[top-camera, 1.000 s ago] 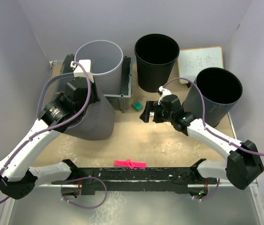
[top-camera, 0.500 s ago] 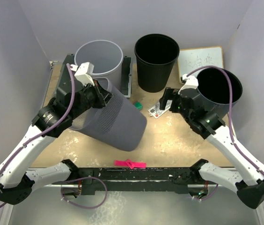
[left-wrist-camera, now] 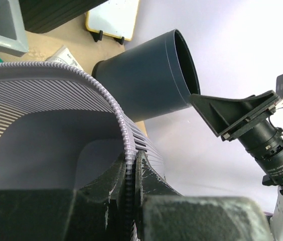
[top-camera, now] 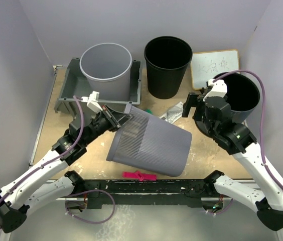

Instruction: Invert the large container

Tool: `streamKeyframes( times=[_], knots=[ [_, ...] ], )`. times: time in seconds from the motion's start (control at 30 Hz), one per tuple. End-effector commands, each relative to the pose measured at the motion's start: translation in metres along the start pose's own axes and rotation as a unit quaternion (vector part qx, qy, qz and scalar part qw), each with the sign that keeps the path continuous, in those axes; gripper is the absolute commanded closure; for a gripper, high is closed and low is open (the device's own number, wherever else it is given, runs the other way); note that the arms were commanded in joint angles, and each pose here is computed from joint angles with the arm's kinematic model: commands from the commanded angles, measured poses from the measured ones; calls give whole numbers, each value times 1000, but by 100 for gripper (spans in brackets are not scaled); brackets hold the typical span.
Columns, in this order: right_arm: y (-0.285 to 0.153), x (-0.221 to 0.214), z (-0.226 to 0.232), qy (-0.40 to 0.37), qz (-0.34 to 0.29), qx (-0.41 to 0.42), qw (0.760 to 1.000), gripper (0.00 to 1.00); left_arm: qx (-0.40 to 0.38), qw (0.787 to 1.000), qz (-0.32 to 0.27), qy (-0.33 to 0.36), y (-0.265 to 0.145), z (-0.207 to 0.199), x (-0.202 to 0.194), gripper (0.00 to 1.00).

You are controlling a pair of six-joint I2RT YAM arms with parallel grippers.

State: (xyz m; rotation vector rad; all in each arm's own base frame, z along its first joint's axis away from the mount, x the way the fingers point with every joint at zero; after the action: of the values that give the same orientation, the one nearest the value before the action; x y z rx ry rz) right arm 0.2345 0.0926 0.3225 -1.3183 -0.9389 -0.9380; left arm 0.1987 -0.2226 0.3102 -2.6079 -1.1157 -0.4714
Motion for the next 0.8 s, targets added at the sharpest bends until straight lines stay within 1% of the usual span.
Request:
streamKeyframes(
  times=[0.0,0.07,0.13,0.17,0.23,0.3,0.33,0.37,0.4,0.5,0.63,0.67,0.77],
  knots=[
    [-14,-10,0,5,43,22,999,0,-55,997,-60,4,-9,-9,14,100],
    [-20,-23,8,13,75,54,996,0,-19,998,-55,25,-9,11,9,100],
    [-27,-38,13,26,112,79,990,0,29,997,-42,51,-9,30,4,86],
    [-30,-47,14,36,134,81,987,1,54,996,-35,66,-8,39,3,80],
    [-36,-67,13,60,174,74,980,1,93,991,-23,95,-9,51,2,64],
    [-43,-81,17,80,199,94,972,0,112,986,-11,121,-8,55,2,48],
    [-47,-83,19,93,201,108,969,0,118,984,-6,133,-7,56,2,41],
    [-52,-84,22,109,198,124,966,0,120,982,-3,143,-6,55,4,38],
    [-57,-85,26,127,196,141,962,0,124,980,5,152,-5,55,3,36],
    [-68,-95,32,176,200,174,948,0,131,975,15,181,-3,49,8,34],
    [-75,-116,35,212,221,193,932,0,148,965,3,216,-10,37,22,34],
    [-76,-119,36,219,225,200,928,0,158,963,-10,217,-13,36,28,33],
    [-78,-122,43,242,225,222,917,0,201,958,-73,191,-26,32,48,33]
  ],
)
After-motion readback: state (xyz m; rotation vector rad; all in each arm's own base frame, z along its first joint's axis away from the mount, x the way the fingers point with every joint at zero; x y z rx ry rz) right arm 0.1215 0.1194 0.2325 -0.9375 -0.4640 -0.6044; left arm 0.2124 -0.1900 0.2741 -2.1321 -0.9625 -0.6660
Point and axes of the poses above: each gripper's point midway between its finger pads, its own y axis out along the fingers, its own z axis along the line the jaws close on, x = y × z, the point moved 4 cm from there along -y, back along the fingers, and after that the axes turned 7 degrees about -y, right-handed, at the moved point
